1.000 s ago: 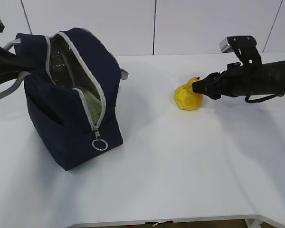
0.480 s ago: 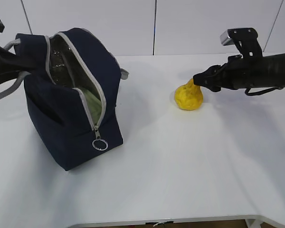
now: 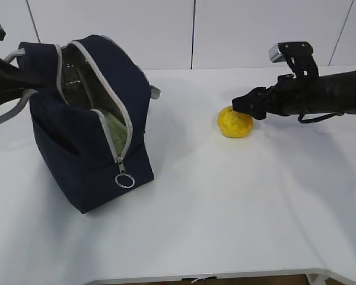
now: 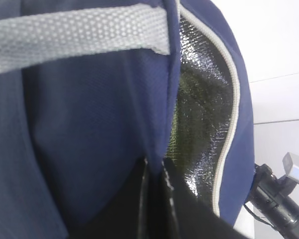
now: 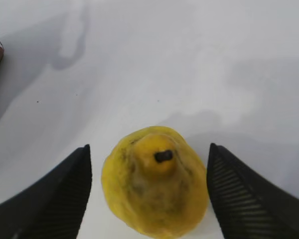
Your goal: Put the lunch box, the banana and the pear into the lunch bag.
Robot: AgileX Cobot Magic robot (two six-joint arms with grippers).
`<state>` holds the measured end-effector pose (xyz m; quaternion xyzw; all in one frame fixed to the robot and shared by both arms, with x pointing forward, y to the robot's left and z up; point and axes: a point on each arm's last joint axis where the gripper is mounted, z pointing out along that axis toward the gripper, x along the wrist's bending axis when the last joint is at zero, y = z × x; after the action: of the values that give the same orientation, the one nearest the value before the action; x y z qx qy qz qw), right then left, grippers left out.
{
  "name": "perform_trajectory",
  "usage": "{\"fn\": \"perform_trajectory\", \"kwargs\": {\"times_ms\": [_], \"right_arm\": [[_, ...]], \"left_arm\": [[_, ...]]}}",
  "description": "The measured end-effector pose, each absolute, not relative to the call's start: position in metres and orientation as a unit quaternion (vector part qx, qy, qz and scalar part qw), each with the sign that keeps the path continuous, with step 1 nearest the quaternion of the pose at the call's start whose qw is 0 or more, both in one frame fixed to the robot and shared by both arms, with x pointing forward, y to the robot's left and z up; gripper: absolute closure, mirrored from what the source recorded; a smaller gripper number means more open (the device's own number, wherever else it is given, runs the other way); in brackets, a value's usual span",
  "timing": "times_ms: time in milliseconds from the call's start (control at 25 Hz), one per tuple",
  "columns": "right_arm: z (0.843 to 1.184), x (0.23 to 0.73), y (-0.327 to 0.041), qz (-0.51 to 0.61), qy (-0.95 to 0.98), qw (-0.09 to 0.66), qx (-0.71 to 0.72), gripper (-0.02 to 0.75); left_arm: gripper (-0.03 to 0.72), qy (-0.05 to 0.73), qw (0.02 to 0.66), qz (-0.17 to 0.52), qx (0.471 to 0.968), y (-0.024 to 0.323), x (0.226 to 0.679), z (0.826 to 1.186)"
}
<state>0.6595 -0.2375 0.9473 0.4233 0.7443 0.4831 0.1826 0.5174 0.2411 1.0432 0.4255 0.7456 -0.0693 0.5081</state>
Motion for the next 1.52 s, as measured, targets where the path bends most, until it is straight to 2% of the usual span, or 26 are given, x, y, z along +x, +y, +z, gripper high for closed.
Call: {"fn": "perform_trajectory", "kwargs": {"times_ms": [920,1280,1520], "right_arm": [[0.937,0.674,-0.236,0.491,0.74,0.173,0.427,0.153],[0.937,0.674,-0.236,0.491,0.74,0.173,0.427,0.228],[0.937,0.674,-0.236,0.491,0.74,0.173,0.427,0.238]], "left_arm": [[0.701,0.746,0.508,-0.064,0.425,0.242,0.518,1.043],[0.701,0.746,0.508,-0.063,0.426,0.242,0.518,1.043],[0.701,0.746,0.508,-0.062,0.426,0.242,0.518,1.043]]}}
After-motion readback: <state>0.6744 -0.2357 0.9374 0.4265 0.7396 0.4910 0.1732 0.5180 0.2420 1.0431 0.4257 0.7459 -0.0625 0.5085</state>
